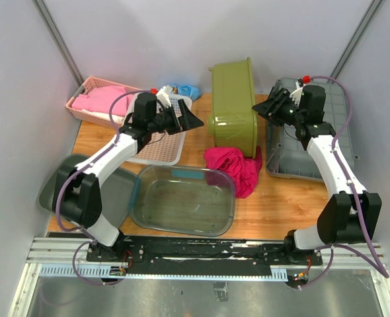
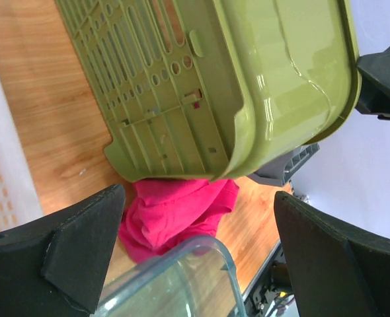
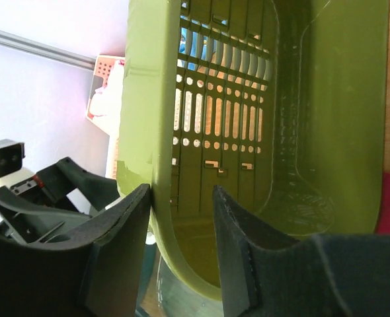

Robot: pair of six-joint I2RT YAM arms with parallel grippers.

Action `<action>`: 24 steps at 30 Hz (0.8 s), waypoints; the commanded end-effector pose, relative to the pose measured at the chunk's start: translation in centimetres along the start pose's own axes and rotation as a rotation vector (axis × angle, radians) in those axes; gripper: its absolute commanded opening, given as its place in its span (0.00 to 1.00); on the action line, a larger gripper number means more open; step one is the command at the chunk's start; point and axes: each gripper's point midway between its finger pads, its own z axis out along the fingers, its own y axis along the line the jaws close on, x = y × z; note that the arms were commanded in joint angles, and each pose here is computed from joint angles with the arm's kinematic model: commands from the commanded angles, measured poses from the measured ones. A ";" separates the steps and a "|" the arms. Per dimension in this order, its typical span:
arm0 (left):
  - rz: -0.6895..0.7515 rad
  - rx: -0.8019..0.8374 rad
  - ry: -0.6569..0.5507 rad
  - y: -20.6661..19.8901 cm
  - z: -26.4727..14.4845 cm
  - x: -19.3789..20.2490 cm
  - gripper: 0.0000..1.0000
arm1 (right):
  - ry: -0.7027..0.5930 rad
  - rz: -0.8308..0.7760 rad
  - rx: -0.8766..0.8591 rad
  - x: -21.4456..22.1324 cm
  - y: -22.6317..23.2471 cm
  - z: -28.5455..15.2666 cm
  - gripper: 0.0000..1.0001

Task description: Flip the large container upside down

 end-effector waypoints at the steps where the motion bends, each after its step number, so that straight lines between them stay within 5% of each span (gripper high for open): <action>1: 0.090 0.176 -0.040 -2.6 1.7 -1.6 0.99 | 0.089 0.008 0.124 2.2 -3.7 0.1 0.43; 12: 0.174 0.402 0.031 -5.1 4.6 0.5 0.79 | 0.138 0.039 0.115 3.0 -4.3 1.2 0.42; 24: 0.163 0.457 0.009 -7.4 4.6 -1.2 0.03 | 0.156 0.056 0.117 3.3 -4.7 1.7 0.39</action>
